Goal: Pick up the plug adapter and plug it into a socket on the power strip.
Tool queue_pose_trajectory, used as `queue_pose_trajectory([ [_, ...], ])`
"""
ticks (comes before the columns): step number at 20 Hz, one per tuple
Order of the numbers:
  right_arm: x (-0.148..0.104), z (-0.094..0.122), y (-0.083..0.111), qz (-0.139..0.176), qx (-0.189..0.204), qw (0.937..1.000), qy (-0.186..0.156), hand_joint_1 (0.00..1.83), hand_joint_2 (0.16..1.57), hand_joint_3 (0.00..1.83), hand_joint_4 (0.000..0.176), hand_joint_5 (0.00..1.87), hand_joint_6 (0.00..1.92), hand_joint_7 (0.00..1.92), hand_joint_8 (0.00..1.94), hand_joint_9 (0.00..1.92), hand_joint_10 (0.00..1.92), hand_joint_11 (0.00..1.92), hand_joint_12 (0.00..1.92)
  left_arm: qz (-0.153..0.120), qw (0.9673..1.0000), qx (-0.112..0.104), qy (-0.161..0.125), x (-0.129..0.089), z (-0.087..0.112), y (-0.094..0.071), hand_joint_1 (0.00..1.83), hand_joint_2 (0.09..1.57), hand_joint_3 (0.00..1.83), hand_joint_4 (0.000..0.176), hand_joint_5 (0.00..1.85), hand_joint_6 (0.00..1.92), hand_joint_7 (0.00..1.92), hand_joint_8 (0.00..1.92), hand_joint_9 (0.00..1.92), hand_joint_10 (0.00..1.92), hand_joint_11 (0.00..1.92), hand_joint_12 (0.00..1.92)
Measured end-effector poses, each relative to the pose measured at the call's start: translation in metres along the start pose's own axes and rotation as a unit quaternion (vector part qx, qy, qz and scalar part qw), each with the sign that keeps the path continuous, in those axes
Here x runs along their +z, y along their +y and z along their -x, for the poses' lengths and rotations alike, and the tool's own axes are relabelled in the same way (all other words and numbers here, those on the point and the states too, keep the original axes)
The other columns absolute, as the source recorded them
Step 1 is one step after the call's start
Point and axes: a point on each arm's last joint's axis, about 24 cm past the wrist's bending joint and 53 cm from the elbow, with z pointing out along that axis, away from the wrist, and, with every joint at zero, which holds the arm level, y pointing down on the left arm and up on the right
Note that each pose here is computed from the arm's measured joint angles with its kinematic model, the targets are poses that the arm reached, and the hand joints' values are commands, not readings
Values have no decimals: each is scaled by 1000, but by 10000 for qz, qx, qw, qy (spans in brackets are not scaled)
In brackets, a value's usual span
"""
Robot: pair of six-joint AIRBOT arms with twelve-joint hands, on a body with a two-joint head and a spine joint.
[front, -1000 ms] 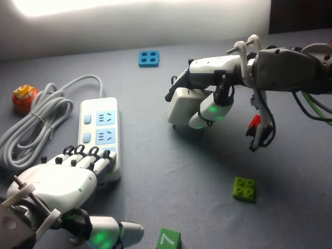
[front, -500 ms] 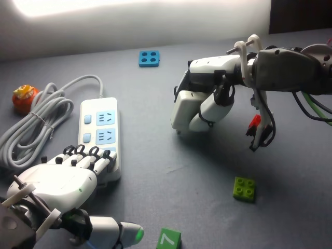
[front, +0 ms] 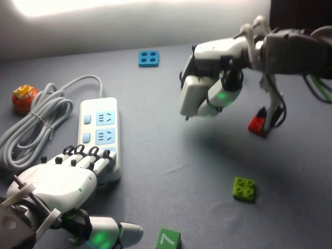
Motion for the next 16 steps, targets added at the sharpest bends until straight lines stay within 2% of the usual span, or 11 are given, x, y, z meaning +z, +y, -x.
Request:
queue_pose_trajectory([
  [6, -2, 9, 36, 119, -747, 9971, 105, 1375, 1097, 0, 0, 986, 1002, 1029, 828, 921, 1128, 689, 1159, -2, 10000, -1, 1, 0, 0, 0, 247, 961, 3, 0, 0, 0, 0, 0, 0, 0, 0, 0],
  [7, -3, 17, 49, 173, -1098, 9938, 29, 1374, 1099, 1, 0, 980, 1007, 1025, 836, 916, 1138, 683, 1159, -2, 10000, -1, 1, 0, 0, 0, 235, 958, 2, 0, 0, 0, 0, 0, 0, 0, 0, 0],
  [10, -2, 26, 74, 280, -1591, 9868, -81, 1375, 1099, 0, 0, 974, 1013, 1022, 834, 926, 1134, 684, 1162, -4, 10000, -2, 2, 0, -1, 0, 270, 953, 0, 0, 0, 0, 0, 0, 0, 0, 0, 0],
  [12, 2, 21, 95, 391, -1684, 9849, -12, 1373, 1104, 1, 0, 970, 1023, 1012, 853, 905, 1154, 667, 1167, -5, 10000, -3, 1, 0, 0, -1, 266, 958, 1, 0, 0, 0, 0, 0, 0, 0, 0, 0],
  [16, 11, 4, 112, 385, -1571, 9865, 263, 1372, 1105, 0, 0, 967, 1032, 1007, 871, 911, 1136, 677, 1170, -13, 10000, -4, 1, 1, 0, -1, 273, 943, 0, 0, 0, 0, 0, 0, 0, 0, 0, 0],
])
